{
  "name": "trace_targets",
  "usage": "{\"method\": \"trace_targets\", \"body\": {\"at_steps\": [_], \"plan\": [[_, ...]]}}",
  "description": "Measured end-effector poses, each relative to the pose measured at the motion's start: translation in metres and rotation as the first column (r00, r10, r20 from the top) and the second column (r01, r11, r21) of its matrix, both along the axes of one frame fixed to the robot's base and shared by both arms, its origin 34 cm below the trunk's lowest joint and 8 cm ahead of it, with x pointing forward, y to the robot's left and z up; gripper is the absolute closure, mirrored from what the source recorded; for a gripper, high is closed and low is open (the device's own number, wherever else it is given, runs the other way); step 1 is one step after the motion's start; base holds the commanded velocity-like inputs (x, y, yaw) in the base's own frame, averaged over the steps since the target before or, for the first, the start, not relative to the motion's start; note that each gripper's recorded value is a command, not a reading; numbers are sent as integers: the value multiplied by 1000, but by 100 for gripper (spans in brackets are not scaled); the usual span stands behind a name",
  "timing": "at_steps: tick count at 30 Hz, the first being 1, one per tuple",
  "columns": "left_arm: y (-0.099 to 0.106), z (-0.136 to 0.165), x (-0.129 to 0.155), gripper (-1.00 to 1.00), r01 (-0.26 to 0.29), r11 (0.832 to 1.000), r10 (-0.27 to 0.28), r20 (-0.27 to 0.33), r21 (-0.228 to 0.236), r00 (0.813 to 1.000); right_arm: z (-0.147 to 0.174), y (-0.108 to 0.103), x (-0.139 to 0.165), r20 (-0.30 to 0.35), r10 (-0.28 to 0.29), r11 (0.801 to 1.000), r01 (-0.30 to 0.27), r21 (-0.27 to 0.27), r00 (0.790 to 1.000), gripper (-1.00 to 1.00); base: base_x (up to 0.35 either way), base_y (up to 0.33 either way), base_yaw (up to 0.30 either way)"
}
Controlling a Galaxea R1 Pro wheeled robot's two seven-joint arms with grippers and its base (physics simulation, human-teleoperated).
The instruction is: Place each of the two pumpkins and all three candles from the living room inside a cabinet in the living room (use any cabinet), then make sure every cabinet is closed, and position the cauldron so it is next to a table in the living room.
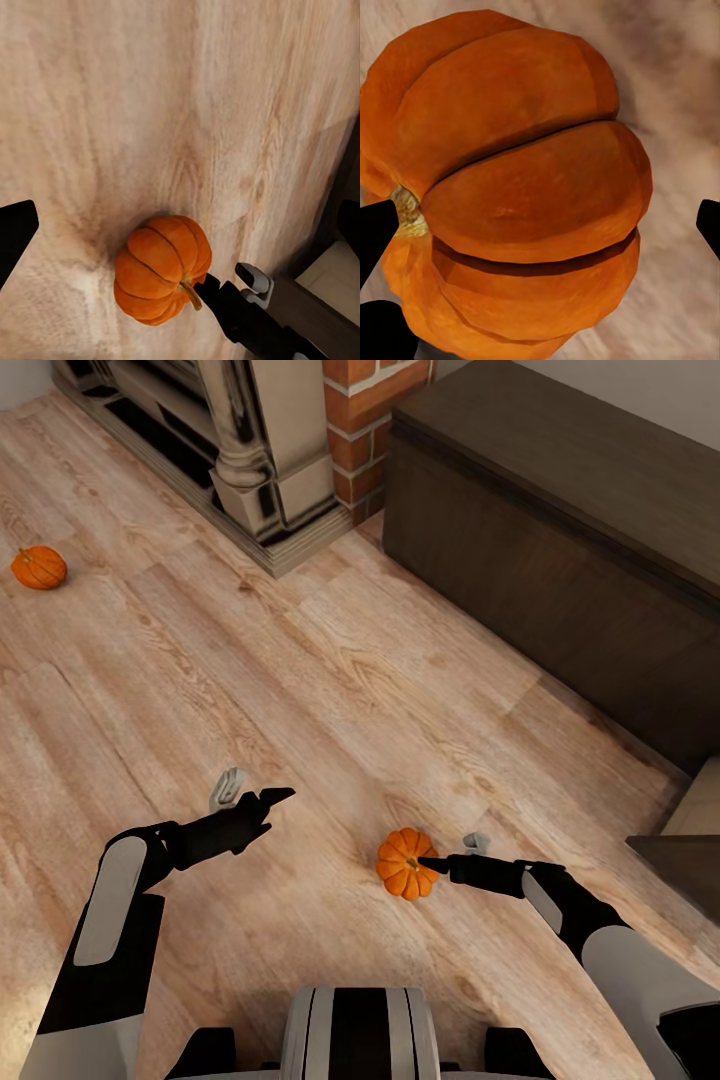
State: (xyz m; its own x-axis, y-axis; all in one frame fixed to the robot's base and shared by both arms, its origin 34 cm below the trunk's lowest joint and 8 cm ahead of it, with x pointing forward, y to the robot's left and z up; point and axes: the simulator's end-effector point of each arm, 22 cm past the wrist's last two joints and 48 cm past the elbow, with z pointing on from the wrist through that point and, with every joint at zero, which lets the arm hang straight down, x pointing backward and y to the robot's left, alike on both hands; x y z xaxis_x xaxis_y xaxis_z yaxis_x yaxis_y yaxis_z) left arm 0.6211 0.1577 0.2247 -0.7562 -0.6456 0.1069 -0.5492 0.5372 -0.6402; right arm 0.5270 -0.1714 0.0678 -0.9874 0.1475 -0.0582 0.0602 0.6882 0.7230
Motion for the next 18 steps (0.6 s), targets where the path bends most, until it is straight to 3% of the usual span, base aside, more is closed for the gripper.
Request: {"method": "trace_targets", "body": {"at_steps": [10, 18], "plan": [[0, -7, -3, -100, 0, 1000, 0, -12, 0, 1000, -5, 0, -4, -7, 0, 1000, 0, 0, 1000, -100, 0, 0, 3], [0, -6, -3, -100, 1, 1000, -1, -11, -1, 1000, -2, 2, -1, -10, -17, 1000, 17, 18, 1000, -100, 0, 0, 192]]}}
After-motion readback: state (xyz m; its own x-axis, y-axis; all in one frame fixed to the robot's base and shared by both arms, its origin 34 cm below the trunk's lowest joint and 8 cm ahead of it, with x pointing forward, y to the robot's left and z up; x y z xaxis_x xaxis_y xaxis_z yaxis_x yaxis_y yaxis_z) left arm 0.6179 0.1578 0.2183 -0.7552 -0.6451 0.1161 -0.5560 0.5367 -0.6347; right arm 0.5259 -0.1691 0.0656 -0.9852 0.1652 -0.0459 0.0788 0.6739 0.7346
